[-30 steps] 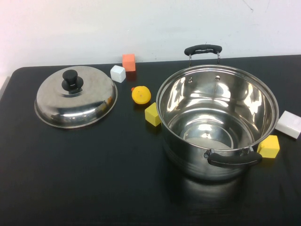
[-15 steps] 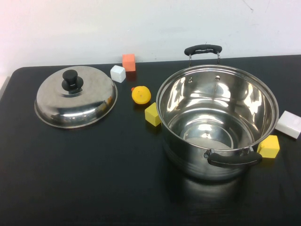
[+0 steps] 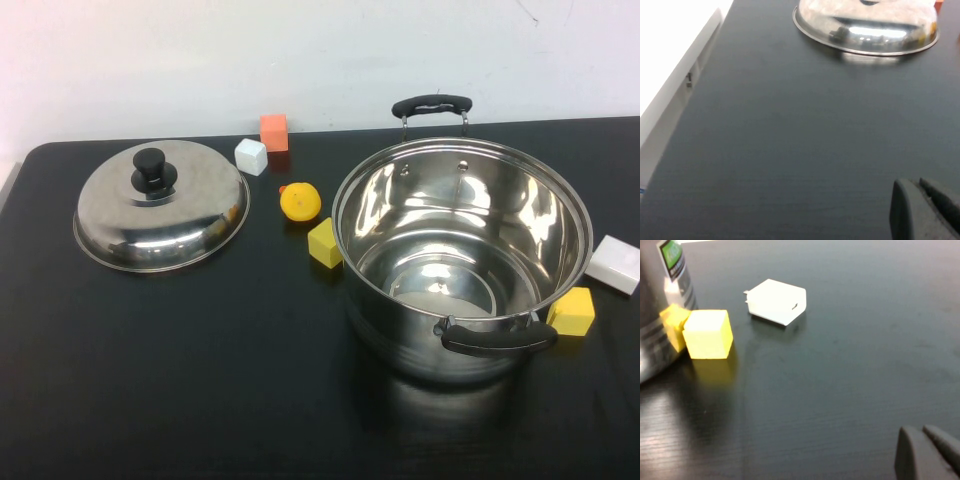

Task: Cover the pot

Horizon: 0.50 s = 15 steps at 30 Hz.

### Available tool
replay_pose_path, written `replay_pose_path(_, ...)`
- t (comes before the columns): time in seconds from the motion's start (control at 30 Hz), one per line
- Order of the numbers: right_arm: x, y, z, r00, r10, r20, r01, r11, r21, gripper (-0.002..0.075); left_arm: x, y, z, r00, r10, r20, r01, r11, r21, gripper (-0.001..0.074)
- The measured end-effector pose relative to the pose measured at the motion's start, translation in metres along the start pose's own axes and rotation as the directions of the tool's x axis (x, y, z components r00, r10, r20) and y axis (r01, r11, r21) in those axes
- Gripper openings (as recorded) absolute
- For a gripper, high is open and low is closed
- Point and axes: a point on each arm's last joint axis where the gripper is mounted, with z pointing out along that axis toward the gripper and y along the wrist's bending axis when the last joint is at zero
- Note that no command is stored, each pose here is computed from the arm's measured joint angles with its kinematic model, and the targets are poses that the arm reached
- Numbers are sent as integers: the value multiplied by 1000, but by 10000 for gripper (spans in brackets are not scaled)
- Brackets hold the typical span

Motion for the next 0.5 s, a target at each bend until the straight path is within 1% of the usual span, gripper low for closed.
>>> replay_pose_path(0.13,0,0,0,1000,0,0,0,1000,0,-2,-1,-1,0,999,-32,24,31,999,15,-2)
replay_pose_path(0.27,0,0,0,1000,0,0,0,1000,0,-2,-6,-2,1,994,-56,93,53,998,31,-2)
replay_pose_path(0.4,0,0,0,1000,0,0,0,1000,0,-2,-21,-3,-2,964,-67,256,56,997,51,-1)
replay_pose_path(0.5,0,0,0,1000,0,0,0,1000,0,-2,-35,-3,-7,911,-64,407,41,997,64,-2)
